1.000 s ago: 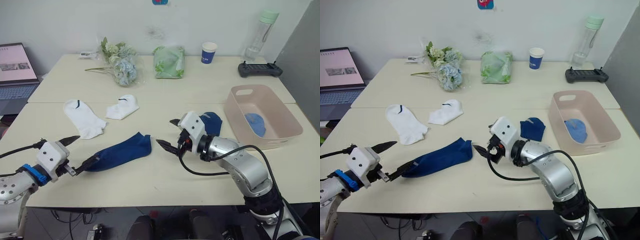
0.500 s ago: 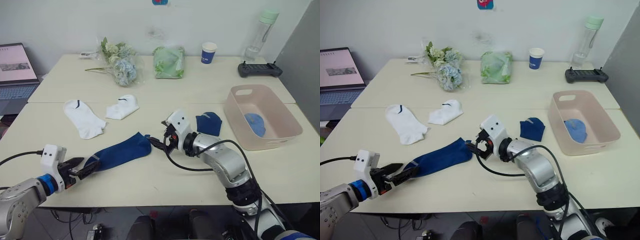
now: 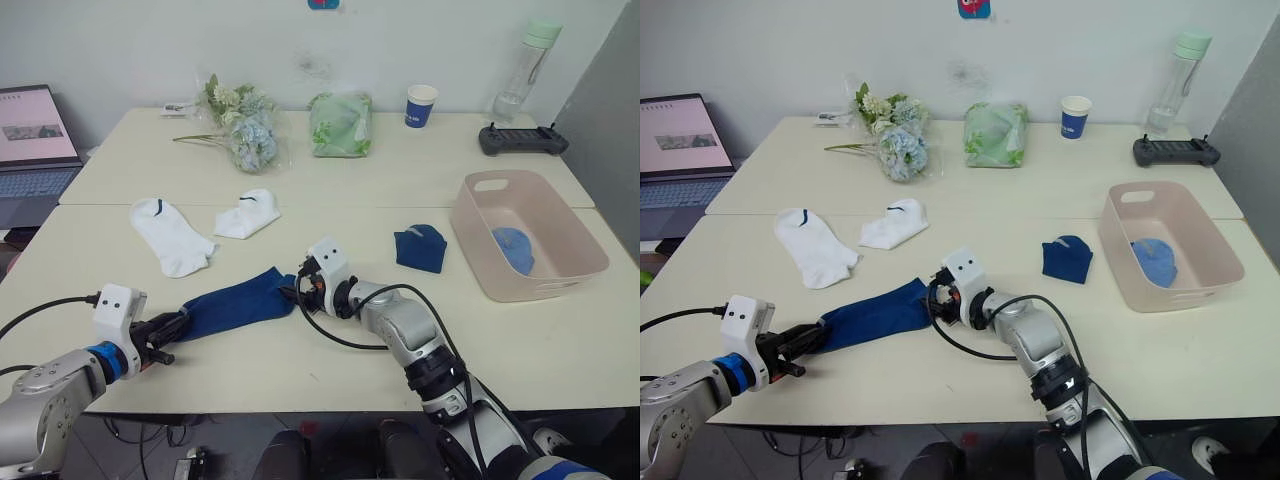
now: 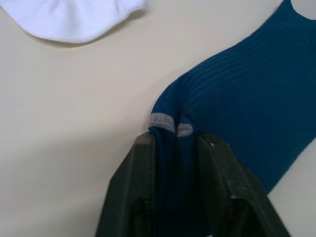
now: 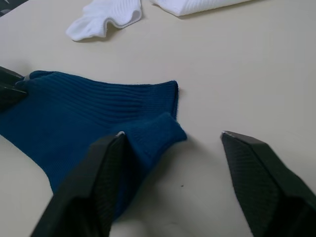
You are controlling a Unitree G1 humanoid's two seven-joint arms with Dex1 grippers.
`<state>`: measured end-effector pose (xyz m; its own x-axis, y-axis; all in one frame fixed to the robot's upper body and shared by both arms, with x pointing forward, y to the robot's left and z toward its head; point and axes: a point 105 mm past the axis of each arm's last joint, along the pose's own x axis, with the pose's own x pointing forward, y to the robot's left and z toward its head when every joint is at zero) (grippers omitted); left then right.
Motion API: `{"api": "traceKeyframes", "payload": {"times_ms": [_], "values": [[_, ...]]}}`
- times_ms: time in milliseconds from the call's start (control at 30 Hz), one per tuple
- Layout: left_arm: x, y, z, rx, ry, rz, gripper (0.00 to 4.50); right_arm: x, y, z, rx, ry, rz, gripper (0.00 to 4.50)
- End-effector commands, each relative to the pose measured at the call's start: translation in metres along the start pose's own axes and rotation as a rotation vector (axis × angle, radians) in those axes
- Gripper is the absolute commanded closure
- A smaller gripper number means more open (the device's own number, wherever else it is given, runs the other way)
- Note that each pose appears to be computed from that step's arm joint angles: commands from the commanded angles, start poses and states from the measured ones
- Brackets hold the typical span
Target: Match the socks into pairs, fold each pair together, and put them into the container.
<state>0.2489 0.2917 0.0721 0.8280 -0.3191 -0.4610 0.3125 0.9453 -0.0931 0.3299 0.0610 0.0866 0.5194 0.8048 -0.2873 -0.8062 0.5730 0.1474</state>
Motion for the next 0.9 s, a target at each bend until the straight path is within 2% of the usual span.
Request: {"api": "traceKeyframes", "payload": {"times_ms": [33, 67, 200, 400, 500, 733, 900], "values": [[0.004, -0.015, -0.011, -0.004, 0.025, -0.067, 4.5, 0.002, 0.018, 0.016, -0.049, -0.052, 0.071, 2.63], [0.005, -0.016, -0.009, 0.006, 0.017, -0.071, 4.5, 0.002, 0.019, 0.016, -0.049, -0.057, 0.076, 3.13], [0.009, -0.029, 0.008, 0.044, -0.034, -0.127, 4.5, -0.004, 0.022, 0.022, -0.014, -0.107, 0.086, 4.42], [0.019, -0.051, 0.036, 0.118, -0.102, -0.218, 4.5, -0.037, 0.006, 0.028, -0.012, -0.161, 0.031, 4.47], [0.024, -0.066, 0.041, 0.157, -0.104, -0.279, 4.5, -0.059, -0.001, 0.025, -0.021, -0.162, 0.003, 4.47], [0.029, -0.107, 0.025, 0.223, -0.045, -0.439, 4.5, -0.128, -0.016, -0.006, 0.0, -0.104, -0.138, 4.47], [0.029, -0.123, 0.012, 0.246, -0.016, -0.488, 4.5, -0.153, -0.009, -0.029, 0.023, -0.052, -0.186, 4.47]]}}
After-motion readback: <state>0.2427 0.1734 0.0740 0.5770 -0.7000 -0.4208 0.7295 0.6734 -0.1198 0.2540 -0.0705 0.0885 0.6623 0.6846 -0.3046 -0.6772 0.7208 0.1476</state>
